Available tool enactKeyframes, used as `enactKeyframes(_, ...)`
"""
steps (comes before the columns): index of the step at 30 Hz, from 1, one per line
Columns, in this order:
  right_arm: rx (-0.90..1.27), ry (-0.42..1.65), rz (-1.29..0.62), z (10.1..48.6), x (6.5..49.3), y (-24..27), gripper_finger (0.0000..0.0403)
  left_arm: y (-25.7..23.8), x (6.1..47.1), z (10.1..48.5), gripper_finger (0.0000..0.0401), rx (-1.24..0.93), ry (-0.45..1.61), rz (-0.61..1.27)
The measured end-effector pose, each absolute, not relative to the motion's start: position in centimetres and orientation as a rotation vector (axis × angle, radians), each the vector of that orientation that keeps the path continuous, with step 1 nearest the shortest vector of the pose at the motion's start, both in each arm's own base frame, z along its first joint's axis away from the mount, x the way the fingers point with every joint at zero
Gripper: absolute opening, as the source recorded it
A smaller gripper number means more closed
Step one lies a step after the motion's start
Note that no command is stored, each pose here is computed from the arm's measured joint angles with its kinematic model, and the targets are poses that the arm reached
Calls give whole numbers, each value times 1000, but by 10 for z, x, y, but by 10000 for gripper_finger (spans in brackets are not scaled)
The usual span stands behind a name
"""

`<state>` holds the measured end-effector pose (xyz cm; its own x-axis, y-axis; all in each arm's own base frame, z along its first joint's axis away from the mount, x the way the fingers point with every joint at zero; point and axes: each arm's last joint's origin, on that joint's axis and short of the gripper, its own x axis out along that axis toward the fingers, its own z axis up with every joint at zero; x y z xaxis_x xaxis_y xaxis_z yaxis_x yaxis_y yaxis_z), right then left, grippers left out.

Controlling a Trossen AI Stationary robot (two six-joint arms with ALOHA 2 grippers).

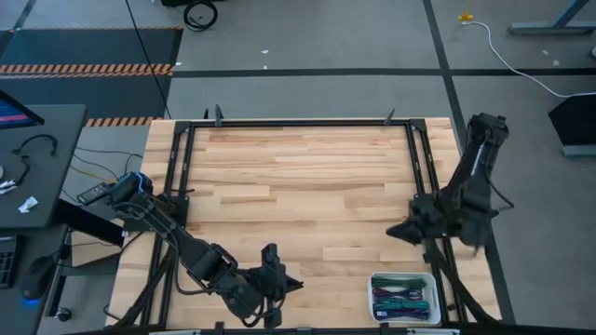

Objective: Pick and place USB-C Cables
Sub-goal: Return to Home Position

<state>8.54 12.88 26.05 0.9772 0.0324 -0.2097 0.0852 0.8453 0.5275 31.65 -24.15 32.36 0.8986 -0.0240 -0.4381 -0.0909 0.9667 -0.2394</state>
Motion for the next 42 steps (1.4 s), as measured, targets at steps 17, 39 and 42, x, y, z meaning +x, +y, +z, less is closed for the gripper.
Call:
enactKeyframes(17,568,-178,105,215,101,38,1,-236,321,324,8,-366,450,75)
enactKeyframes(39,423,-42,40,170,96,16,0,-222,300,339,6,-427,537,77)
enactKeyframes(42,385,-41,19,169,96,14,0,-218,292,346,4,-419,546,81)
